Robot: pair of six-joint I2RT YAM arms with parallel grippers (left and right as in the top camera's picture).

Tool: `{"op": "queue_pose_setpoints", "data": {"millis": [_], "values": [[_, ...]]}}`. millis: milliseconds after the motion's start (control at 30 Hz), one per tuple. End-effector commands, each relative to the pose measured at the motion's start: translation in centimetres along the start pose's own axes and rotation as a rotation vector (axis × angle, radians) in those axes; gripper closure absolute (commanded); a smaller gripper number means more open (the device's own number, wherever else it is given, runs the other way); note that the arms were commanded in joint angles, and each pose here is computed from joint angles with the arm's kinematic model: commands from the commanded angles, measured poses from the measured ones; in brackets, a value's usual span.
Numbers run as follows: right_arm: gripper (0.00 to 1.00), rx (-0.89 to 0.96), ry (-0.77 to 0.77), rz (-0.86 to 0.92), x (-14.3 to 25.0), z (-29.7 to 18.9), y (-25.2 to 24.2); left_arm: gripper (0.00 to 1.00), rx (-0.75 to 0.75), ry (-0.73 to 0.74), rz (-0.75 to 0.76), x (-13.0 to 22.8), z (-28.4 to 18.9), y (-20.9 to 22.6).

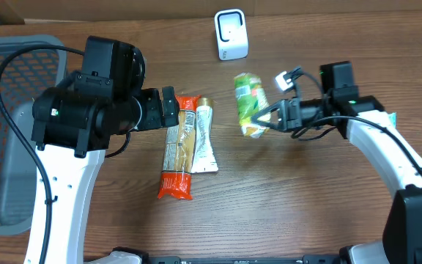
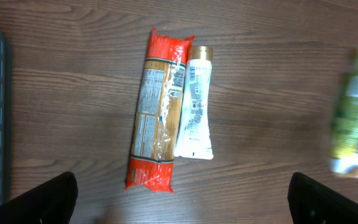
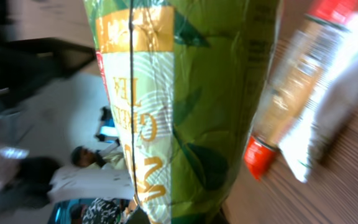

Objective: Scan the item barcode
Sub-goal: 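Lift the drink pouch and carry it toward the scanner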

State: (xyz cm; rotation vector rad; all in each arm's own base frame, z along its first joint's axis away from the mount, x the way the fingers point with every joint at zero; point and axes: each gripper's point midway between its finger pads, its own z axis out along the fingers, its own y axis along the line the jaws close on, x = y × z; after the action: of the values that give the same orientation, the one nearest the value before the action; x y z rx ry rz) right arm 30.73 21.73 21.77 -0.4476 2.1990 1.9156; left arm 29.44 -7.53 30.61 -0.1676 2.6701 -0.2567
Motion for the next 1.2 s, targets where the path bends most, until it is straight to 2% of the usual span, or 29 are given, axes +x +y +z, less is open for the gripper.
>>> {"op": "queue_pose_setpoints", "data": {"millis": [0,200,667,967,1167], "values": [[0.96,-0.181,0.014,-0.106,-0.4,-1.4,5.3,0.01,0.003,-0.014,0.025,-0.3,-0.3,-0.1],[0.96,-0.178,0.014,-0.122,-1.6,-1.9,7.8,0.0,0.003,-0.014,0.025,-0.3,-0.3,-0.1],[0.96,-0.162,0.004,-0.355,-3.3,-3.5,18.0,0.0,0.003,-0.014,0.025,-0.3,-0.3,-0.1],[0.96,-0.16,-0.001,-0.346,-3.1,-3.7,19.0,0.0,0.003,-0.014,0.025,-0.3,-0.3,-0.1],[0.96,-0.172,-0.077,-0.302,-4.7,-3.8,19.6,0.0,0.003,-0.014,0.025,-0.3,-0.3,-0.1]]}}
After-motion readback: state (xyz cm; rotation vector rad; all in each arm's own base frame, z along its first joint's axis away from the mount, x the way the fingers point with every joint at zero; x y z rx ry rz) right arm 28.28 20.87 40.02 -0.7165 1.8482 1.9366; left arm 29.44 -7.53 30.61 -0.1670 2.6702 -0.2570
